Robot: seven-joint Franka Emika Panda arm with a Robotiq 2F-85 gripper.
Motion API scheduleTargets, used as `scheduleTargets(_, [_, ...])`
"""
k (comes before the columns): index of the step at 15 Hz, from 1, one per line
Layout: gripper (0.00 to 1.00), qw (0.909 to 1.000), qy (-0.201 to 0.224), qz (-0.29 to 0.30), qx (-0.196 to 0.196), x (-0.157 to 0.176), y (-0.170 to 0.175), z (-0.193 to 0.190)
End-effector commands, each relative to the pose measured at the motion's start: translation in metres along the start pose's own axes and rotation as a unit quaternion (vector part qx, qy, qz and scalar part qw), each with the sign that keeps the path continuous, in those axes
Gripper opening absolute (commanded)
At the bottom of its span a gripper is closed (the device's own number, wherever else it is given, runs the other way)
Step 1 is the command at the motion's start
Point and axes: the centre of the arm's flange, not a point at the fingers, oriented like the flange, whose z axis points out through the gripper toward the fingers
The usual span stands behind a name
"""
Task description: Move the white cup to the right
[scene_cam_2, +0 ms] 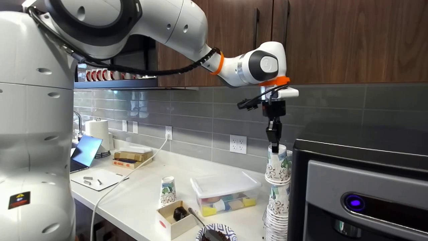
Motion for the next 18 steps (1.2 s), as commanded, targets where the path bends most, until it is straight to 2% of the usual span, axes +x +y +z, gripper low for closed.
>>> scheduleTargets(1, [0.01,0.9997,-0.003,0.018,-0.019,0.0099,-0.0127,0.0044])
scheduleTargets(8, [0.01,0.9993,0.014,0.031,-0.017,0.0182,-0.0109,0.0102])
scheduleTargets(9, [0.28,0.9993,0.014,0.031,-0.016,0.0189,-0.0112,0.0111])
scheduleTargets(10, [0.29,0.9994,0.013,0.029,-0.013,0.0183,-0.0115,0.0114])
scheduleTargets(11, [0.34,0.9995,0.014,0.027,-0.011,0.0180,-0.0124,0.0121])
scheduleTargets(18, [0.87,0.9995,0.021,0.024,-0.004,0.0134,-0.0145,0.0093])
